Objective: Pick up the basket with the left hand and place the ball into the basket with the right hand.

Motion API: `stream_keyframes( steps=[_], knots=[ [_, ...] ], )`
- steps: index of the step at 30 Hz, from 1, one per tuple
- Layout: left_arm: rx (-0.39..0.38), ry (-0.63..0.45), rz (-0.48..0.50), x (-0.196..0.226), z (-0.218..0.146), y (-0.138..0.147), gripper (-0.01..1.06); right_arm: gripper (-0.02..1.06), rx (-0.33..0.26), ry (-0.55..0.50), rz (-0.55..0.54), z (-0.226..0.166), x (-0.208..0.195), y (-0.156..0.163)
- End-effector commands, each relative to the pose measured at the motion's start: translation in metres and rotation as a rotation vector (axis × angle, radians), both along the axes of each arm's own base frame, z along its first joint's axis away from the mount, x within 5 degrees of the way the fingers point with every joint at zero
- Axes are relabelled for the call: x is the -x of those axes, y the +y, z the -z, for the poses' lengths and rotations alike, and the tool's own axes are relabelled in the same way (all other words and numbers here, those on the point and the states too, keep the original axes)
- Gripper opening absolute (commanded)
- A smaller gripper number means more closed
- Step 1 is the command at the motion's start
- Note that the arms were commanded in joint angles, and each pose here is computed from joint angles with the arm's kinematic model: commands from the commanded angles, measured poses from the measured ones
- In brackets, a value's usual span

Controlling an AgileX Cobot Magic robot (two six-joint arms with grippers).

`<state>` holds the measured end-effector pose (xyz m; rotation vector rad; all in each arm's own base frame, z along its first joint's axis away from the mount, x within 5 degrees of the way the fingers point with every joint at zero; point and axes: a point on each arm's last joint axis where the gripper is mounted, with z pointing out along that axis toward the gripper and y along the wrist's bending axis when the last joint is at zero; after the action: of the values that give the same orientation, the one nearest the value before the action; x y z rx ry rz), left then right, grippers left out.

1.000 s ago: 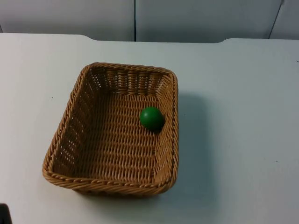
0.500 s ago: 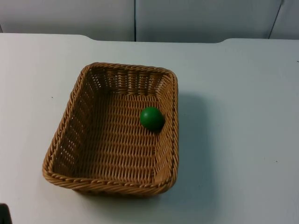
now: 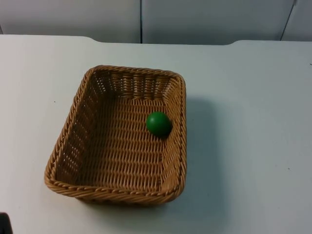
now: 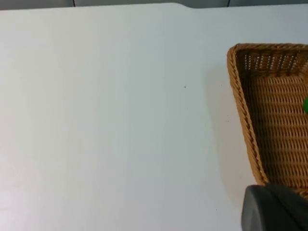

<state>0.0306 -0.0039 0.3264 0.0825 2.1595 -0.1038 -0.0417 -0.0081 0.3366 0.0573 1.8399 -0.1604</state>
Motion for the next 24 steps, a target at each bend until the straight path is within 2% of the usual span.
stream_keyframes(
  steps=[1,4,5,6,8,9,12,13,18,24],
  knots=[
    [-0.006,-0.031,0.010,0.002,0.005,0.000,0.00,0.00,-0.010,-0.020,-0.107,0.000,-0.003,0.011],
    [0.029,-0.106,0.025,0.018,0.014,0.000,0.00,0.00,-0.012,0.090,-0.143,0.017,-0.009,0.015],
    [0.029,-0.106,0.025,0.018,0.014,0.000,0.00,0.00,-0.012,0.090,-0.143,0.017,-0.009,0.015],
    [0.031,-0.125,0.025,0.022,0.014,0.000,0.00,0.00,-0.019,0.111,-0.180,0.022,-0.012,0.018],
    [0.033,-0.225,0.031,0.041,0.015,0.003,0.00,0.00,0.003,0.102,-0.318,0.030,-0.021,0.028],
    [0.034,-0.268,0.029,0.049,0.016,0.004,0.00,0.00,-0.010,0.100,-0.346,0.033,-0.024,0.031],
    [0.029,-0.257,0.027,0.049,0.017,0.005,0.00,0.00,-0.014,0.129,-0.349,0.041,-0.028,0.030],
    [0.018,-0.216,0.041,0.051,0.019,0.004,0.00,0.00,-0.012,0.159,-0.350,0.046,-0.029,0.030],
    [-0.026,-0.197,0.116,0.052,0.022,0.000,0.00,0.00,0.022,0.218,-0.387,0.053,-0.028,0.028],
    [-0.048,-0.136,0.150,0.043,0.041,-0.003,0.00,0.00,0.024,0.223,-0.389,0.053,-0.027,0.027]
  ],
)
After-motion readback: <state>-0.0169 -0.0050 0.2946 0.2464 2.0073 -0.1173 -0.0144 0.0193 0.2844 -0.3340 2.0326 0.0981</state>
